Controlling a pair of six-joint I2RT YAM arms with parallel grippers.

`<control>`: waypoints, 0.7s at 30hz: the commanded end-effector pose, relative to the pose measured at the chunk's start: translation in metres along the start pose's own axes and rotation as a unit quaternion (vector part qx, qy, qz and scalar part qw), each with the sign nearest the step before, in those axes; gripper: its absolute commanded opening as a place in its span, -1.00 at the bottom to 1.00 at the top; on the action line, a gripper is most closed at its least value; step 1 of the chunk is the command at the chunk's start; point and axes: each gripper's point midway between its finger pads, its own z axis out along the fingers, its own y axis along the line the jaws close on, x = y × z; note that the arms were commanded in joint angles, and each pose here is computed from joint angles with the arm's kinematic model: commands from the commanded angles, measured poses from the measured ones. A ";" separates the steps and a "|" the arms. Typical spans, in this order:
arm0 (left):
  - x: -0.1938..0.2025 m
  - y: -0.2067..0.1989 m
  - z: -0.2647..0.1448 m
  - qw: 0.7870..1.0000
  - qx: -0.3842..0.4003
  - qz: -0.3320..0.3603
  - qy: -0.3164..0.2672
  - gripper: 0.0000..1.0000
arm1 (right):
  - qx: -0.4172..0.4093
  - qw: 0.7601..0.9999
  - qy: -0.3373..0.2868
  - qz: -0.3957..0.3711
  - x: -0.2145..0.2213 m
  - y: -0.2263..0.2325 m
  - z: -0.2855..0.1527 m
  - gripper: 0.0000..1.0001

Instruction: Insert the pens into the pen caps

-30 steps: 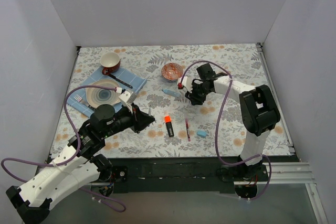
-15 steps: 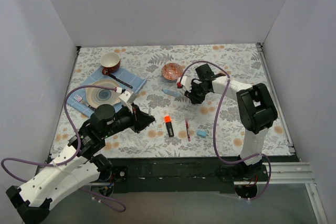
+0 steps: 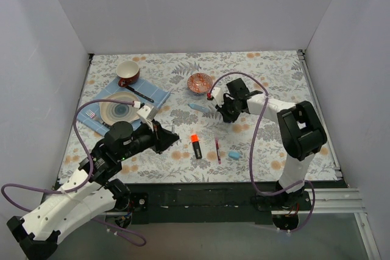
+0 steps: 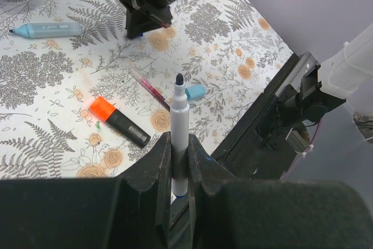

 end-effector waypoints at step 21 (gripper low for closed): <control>0.010 -0.039 0.035 0.989 0.119 -0.077 0.046 -1.00 | -0.055 0.842 -0.362 0.395 -0.163 0.091 -0.178 -0.97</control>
